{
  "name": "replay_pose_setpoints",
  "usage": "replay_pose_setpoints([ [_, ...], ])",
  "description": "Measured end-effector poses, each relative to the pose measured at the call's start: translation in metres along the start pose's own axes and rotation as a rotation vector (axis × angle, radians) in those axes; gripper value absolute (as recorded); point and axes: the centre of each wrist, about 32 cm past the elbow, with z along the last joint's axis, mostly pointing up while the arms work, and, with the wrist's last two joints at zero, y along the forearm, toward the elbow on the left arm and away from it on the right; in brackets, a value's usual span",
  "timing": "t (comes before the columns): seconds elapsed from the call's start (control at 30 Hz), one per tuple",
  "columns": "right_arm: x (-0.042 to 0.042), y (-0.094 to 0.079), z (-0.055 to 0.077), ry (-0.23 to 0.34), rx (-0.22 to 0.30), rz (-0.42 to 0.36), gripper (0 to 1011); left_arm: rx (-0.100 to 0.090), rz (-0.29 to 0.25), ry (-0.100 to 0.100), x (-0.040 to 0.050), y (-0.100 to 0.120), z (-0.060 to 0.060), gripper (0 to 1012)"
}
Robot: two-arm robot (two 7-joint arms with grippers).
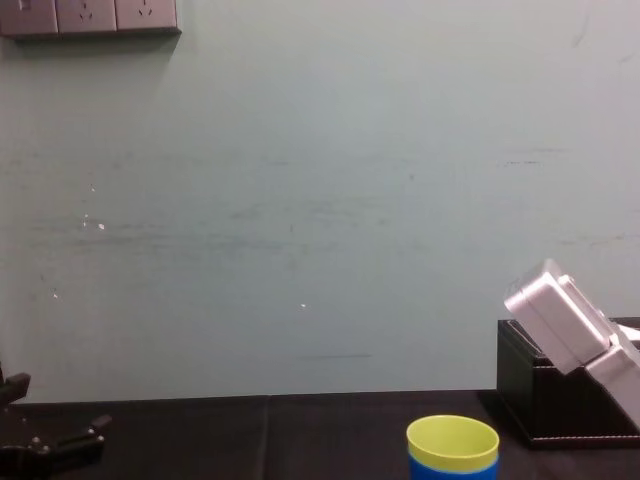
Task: Stack the three plastic cups sequentially using one hand.
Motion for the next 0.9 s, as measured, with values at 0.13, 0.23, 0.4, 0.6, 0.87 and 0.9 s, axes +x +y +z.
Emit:
replay_pose_setpoints([
  [0.13, 0.0000, -0.0001, 0.0000, 0.001, 0.000, 0.000, 842, 0.000, 0.000, 0.000, 0.0000, 0.0000, 0.0000, 1011],
  [0.23, 0.0000, -0.0002, 0.0000, 0.001, 0.000, 0.000, 781, 0.000, 0.000, 0.000, 0.0000, 0.0000, 0.0000, 1011],
  [0.4, 0.0001, -0.0003, 0.0000, 0.001, 0.000, 0.000, 747, 0.000, 0.000, 0.000, 0.0000, 0.0000, 0.0000, 1011],
  [0.6, 0.0001, -0.0004, 0.0002, 0.000, 0.000, 0.001, 735, 0.000, 0.000, 0.000, 0.0000, 0.0000, 0.0000, 1011],
  [0.87, 0.0001, -0.0005, 0.0003, 0.001, 0.001, 0.001, 735, 0.000, 0.000, 0.000, 0.0000, 0.0000, 0.0000, 1011],
  [0.9, 0.0001, -0.0004, 0.0003, 0.001, 0.001, 0.001, 735, 0.000, 0.000, 0.000, 0.0000, 0.0000, 0.0000, 1011],
])
